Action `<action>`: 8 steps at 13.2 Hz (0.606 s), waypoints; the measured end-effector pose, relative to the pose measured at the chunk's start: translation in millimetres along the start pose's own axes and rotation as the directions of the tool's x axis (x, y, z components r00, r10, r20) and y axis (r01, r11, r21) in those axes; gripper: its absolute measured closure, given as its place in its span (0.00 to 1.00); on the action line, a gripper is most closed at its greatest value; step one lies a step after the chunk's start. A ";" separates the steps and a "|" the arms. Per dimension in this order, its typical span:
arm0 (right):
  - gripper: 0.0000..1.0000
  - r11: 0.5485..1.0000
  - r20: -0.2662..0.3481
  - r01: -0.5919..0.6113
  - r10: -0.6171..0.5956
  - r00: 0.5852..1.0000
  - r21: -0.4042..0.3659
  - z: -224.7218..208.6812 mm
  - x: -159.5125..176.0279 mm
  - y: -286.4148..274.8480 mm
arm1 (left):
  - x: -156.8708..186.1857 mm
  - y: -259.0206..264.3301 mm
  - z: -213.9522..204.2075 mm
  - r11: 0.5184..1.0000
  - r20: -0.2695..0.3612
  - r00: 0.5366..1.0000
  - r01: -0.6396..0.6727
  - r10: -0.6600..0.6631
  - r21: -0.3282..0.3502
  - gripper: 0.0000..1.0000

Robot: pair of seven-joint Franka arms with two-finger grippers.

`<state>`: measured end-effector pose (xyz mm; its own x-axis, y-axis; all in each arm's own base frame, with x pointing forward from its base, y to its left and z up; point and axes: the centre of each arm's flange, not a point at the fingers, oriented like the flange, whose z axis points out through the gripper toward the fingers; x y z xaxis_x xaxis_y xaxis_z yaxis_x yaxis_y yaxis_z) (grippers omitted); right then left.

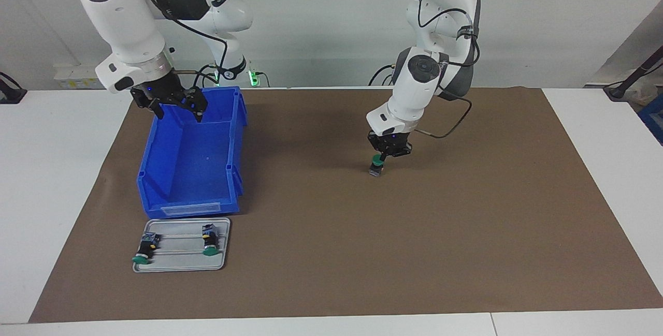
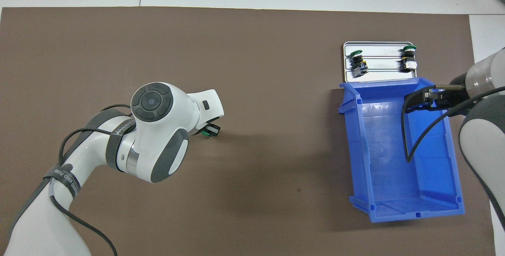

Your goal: Place and press button with both arms

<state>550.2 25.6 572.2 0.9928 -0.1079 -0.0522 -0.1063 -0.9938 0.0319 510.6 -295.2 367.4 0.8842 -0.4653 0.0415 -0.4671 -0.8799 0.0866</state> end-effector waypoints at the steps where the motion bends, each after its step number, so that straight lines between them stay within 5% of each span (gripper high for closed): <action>1: 0.00 1.000 0.000 0.000 0.000 1.000 0.000 0.0 0.0 0.0 | 0.0 0.1 0.1 1.000 0.000 1.000 -0.002 0.002 0.003 0.99; 8: 0.00 1.000 0.000 0.000 0.000 1.000 0.000 0.0 0.0 0.0 | 12.0 -1.7 -32.8 1.000 0.023 1.000 0.001 -0.001 0.000 0.99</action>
<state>550.2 25.6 572.2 0.9928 -0.1079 -0.0522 -0.1063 -0.9938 0.0319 522.1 -296.1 400.4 0.8842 -0.4668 0.0183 -0.4665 -0.8802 0.0871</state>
